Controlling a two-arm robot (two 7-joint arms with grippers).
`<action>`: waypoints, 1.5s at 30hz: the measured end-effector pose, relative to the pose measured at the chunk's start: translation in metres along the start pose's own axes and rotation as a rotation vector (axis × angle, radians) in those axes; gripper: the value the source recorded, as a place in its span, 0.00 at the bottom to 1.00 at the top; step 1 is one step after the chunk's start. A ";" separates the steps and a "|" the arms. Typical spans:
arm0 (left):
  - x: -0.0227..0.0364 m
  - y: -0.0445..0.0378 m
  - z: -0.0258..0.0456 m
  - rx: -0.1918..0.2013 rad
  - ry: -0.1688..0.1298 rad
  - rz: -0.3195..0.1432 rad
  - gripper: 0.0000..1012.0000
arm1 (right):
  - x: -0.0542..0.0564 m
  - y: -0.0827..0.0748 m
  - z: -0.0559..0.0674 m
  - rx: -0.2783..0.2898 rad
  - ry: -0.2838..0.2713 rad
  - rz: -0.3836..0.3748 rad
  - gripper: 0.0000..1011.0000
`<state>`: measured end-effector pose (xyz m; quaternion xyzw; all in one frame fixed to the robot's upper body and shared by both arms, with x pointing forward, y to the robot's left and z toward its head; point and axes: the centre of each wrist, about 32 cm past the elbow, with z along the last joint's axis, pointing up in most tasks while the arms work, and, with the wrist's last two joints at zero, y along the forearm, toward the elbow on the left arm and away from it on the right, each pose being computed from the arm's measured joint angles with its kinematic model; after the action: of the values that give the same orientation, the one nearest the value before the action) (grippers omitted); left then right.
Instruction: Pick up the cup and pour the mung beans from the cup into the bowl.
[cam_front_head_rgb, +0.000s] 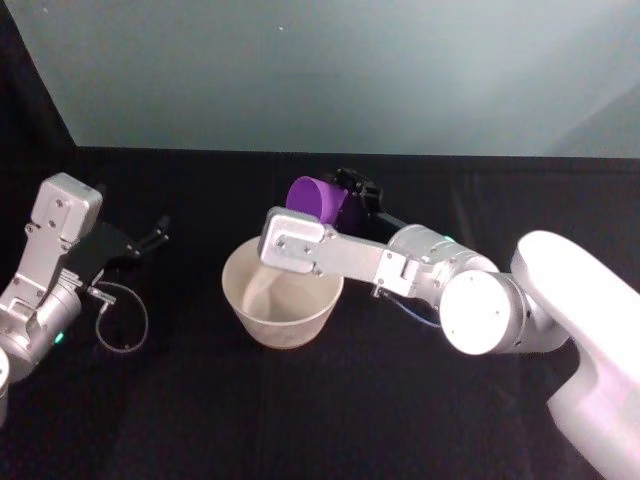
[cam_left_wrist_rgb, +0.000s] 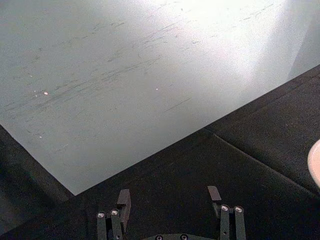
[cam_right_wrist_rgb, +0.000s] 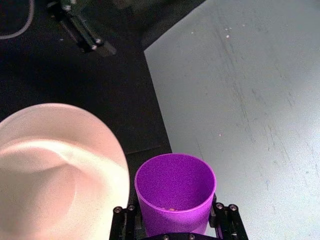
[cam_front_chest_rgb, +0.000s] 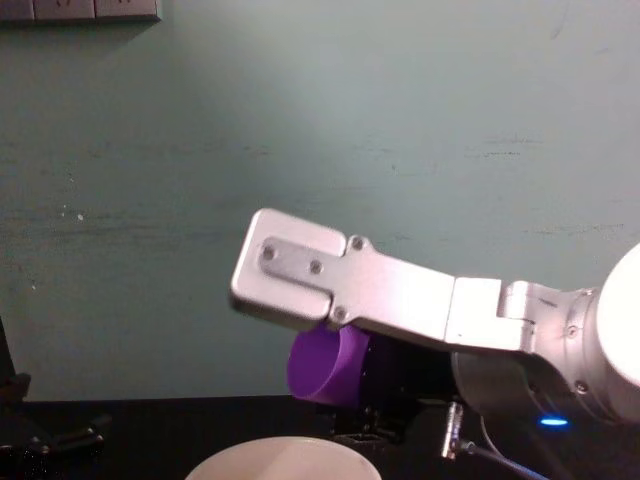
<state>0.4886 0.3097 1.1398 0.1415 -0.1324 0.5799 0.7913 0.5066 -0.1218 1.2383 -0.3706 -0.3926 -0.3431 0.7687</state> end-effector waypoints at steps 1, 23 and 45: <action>0.0000 0.0000 0.0000 0.000 0.000 0.000 0.99 | 0.000 0.000 0.001 -0.002 -0.010 0.001 0.71; 0.0000 0.0000 0.0000 0.000 0.000 0.000 0.99 | -0.019 0.004 0.027 -0.062 -0.246 0.031 0.71; 0.0000 0.0000 0.0000 0.000 0.000 0.000 0.99 | -0.031 -0.008 0.038 -0.102 -0.402 0.005 0.71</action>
<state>0.4886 0.3097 1.1398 0.1415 -0.1324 0.5799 0.7913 0.4721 -0.0865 1.2298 -0.4709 -0.5193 -0.2797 0.6560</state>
